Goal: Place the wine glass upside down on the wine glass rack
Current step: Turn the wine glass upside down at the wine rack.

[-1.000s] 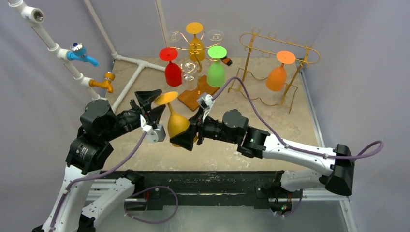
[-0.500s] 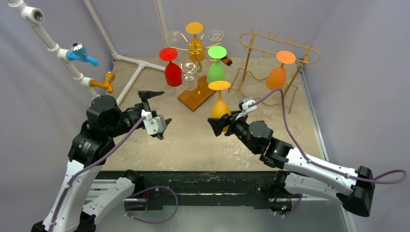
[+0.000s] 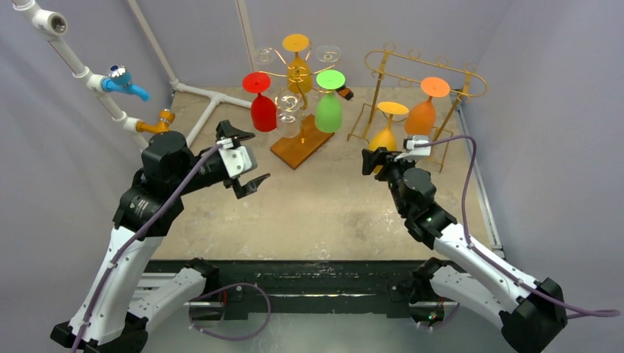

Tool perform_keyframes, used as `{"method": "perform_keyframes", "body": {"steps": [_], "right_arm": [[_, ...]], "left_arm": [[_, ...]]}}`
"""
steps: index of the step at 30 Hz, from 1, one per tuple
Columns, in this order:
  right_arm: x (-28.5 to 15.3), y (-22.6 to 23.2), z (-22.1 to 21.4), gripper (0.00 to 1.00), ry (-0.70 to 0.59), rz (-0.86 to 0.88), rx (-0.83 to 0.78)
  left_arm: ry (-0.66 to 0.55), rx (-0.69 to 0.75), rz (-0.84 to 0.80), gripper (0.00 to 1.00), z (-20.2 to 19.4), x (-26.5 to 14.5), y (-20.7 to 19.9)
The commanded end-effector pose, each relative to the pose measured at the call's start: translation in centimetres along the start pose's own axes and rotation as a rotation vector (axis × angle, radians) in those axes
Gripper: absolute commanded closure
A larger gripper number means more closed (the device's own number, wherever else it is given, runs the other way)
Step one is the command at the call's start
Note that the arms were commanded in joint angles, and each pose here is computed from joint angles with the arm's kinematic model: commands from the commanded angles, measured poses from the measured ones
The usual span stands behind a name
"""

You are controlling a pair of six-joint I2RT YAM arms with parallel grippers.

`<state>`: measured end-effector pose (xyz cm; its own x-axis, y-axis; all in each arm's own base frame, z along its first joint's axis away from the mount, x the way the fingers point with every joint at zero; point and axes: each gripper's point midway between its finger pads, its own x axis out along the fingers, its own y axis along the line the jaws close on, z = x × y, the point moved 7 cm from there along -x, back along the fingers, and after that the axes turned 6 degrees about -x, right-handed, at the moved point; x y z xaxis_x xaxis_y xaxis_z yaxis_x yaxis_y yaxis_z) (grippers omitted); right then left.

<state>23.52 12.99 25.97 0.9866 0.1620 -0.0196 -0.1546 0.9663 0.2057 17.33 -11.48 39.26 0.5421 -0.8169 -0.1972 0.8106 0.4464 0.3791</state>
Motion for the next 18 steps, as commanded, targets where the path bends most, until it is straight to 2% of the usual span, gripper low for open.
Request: {"method": "perform_keyframes", "body": {"steps": [1,18], "right_arm": [[2.2,-0.3,2.6,0.27,-0.08,0.007,0.019],[8.0,-1.8,4.7,0.26,-0.148,-0.023,0.045]], "left_arm": [[-0.021,-0.063,0.026,0.0,0.4,0.6,0.4],[0.017,-0.032,0.007,0.0,-1.4,1.0,0.0]]}}
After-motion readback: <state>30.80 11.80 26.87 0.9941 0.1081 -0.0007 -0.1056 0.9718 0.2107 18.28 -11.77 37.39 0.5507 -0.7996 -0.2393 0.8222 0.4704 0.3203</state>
